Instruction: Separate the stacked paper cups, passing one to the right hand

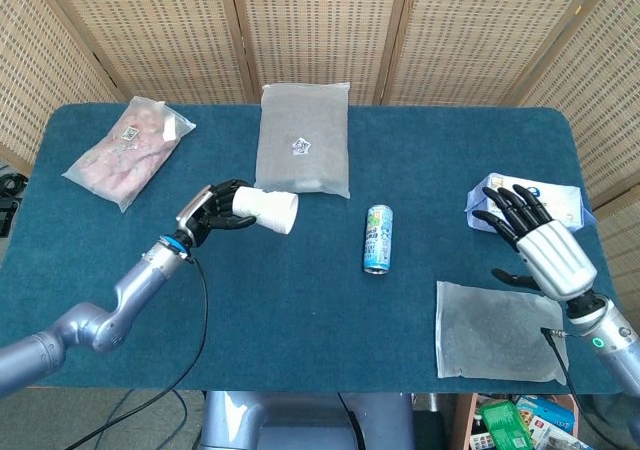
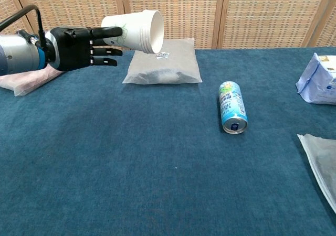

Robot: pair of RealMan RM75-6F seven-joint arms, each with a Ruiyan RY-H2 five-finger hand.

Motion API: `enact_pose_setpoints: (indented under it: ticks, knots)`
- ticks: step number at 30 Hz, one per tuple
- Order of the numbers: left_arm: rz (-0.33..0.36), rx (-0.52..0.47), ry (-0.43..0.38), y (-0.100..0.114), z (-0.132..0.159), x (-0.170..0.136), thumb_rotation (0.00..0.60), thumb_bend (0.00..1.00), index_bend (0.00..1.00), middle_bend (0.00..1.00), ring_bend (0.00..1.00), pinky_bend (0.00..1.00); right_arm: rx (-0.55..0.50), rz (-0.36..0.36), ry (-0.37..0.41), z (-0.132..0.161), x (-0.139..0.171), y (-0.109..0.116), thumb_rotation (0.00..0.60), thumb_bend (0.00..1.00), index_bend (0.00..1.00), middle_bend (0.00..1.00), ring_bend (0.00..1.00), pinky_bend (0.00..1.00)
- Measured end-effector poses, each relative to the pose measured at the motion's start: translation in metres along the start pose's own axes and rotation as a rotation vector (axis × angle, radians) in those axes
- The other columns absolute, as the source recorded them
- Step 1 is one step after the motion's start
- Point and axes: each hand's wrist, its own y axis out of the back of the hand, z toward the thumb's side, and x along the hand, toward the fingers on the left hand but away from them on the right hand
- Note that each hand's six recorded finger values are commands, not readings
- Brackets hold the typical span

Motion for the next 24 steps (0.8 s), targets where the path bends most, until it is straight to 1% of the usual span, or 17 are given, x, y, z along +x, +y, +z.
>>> enact_pose_setpoints:
  ticks: [5,10,13,16,21,24]
  knots:
    - [-0.043,0.019,-0.007,-0.015,0.005,0.01,0.6,0.3,0.48,0.51,0.49,0.54,0.028,-0.018,0.055,0.006,-0.019,0.007,0.6,0.06,0.26,0.05,0.0,0.0]
    - [-0.102,0.046,-0.021,-0.042,0.018,0.03,0.6,0.3,0.48,0.51,0.49,0.54,0.06,-0.026,0.124,0.019,-0.051,0.013,0.6,0.1,0.27,0.06,0.0,0.0]
    - [-0.129,0.058,-0.022,-0.058,0.023,0.042,0.6,0.3,0.48,0.51,0.49,0.54,0.07,-0.022,0.138,0.023,-0.063,0.014,0.6,0.13,0.28,0.07,0.0,0.0]
    - [-0.158,0.071,-0.026,-0.075,0.029,0.053,0.6,0.3,0.48,0.51,0.49,0.54,0.07,-0.03,0.14,0.024,-0.073,0.017,0.6,0.14,0.29,0.08,0.0,0.0]
    - [-0.206,0.093,-0.035,-0.106,0.038,0.067,0.6,0.3,0.48,0.51,0.49,0.54,0.051,-0.05,0.145,0.027,-0.081,0.02,0.6,0.17,0.32,0.09,0.0,0.0]
    - [-0.219,0.098,-0.041,-0.118,0.042,0.074,0.6,0.3,0.48,0.51,0.49,0.54,0.051,-0.059,0.161,0.031,-0.084,0.022,0.6,0.19,0.34,0.11,0.0,0.0]
